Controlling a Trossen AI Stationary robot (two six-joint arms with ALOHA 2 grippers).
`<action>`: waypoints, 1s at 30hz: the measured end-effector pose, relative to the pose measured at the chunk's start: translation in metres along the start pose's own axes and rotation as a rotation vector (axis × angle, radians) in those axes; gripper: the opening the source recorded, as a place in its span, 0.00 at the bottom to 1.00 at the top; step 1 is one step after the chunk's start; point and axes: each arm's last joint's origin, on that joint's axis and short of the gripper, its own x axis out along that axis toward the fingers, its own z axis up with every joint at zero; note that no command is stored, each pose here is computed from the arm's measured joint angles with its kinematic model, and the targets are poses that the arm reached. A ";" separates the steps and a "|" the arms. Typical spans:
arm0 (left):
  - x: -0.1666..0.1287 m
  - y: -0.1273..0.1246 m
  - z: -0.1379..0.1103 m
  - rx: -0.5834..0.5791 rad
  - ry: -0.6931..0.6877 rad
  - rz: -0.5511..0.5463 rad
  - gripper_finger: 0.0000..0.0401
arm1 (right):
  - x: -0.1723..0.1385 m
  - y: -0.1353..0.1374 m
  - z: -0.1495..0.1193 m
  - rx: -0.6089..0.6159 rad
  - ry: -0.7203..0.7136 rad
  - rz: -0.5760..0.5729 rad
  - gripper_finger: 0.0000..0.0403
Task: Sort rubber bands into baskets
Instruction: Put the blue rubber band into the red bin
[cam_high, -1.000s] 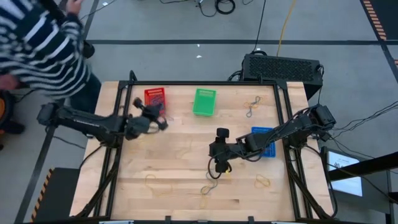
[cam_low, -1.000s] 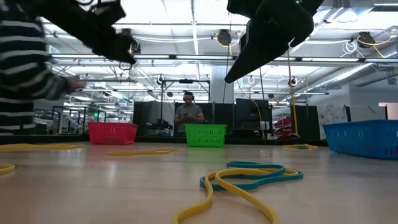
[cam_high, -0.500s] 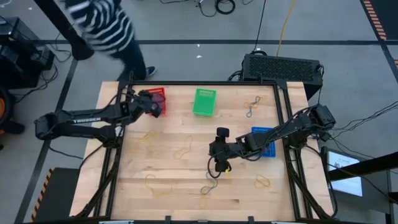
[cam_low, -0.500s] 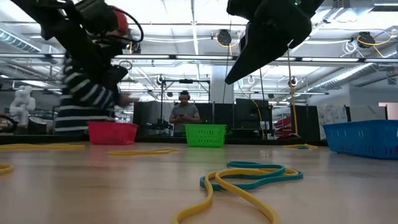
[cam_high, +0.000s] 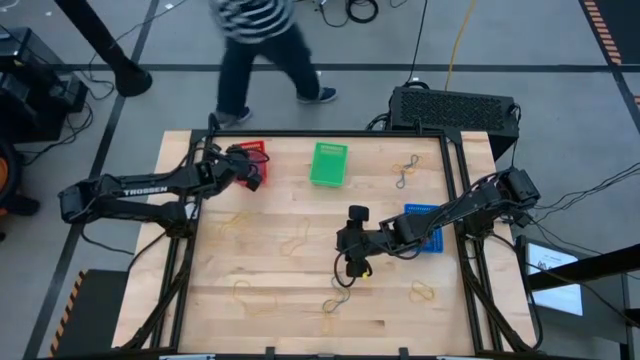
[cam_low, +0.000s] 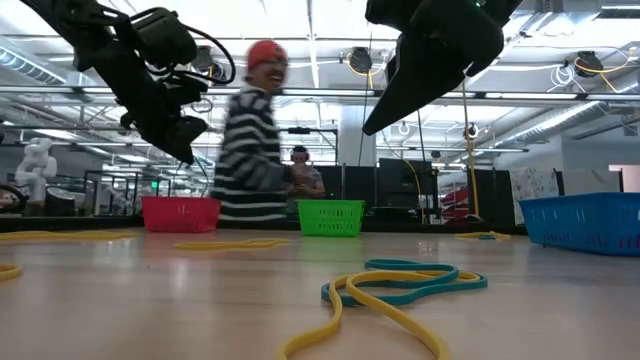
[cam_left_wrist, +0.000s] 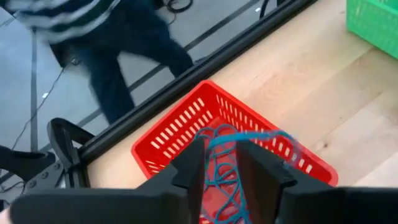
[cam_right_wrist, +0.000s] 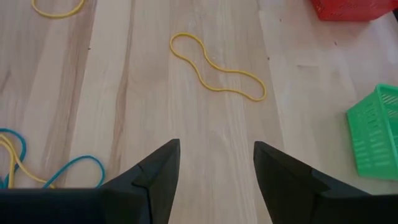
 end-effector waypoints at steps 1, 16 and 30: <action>-0.001 0.000 0.000 0.002 0.004 0.001 0.26 | 0.000 0.000 0.000 0.007 0.001 0.000 0.49; -0.008 0.032 0.016 -0.038 0.276 -0.089 0.29 | -0.037 -0.072 -0.005 0.106 0.305 -0.103 0.49; -0.029 -0.020 0.046 -0.065 -0.118 -0.572 0.30 | -0.055 -0.225 -0.065 0.583 0.738 -0.324 0.49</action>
